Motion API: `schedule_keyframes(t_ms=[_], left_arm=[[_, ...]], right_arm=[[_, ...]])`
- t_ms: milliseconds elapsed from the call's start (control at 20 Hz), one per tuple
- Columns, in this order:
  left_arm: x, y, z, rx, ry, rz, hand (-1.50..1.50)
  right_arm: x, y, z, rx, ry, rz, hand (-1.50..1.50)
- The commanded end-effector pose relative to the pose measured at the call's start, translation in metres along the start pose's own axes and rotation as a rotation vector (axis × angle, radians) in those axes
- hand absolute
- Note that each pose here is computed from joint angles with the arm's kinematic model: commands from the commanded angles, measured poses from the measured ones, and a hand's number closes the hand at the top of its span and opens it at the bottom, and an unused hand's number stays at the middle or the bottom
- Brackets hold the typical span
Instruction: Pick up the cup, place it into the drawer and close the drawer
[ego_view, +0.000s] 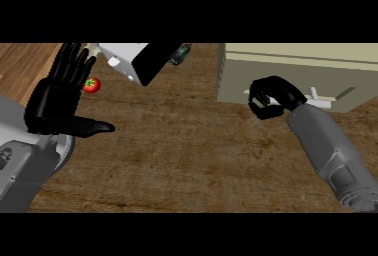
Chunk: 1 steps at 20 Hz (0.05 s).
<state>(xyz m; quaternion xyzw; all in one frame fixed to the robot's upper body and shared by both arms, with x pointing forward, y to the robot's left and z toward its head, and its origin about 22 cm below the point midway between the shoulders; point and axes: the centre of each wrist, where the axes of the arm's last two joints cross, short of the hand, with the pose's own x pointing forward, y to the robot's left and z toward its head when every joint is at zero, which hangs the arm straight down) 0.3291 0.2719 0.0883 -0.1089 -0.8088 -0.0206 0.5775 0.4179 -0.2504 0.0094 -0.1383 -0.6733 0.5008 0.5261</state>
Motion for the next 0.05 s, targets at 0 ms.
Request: schedule_keyframes(t_ms=[0], left_arm=[[-0.0067,-0.0029,0.0039,-0.023,0.015,0.009,-1.5]], right_arm=[[-0.004,-0.0557,0.0022,-0.156,0.148,0.052,1.5]])
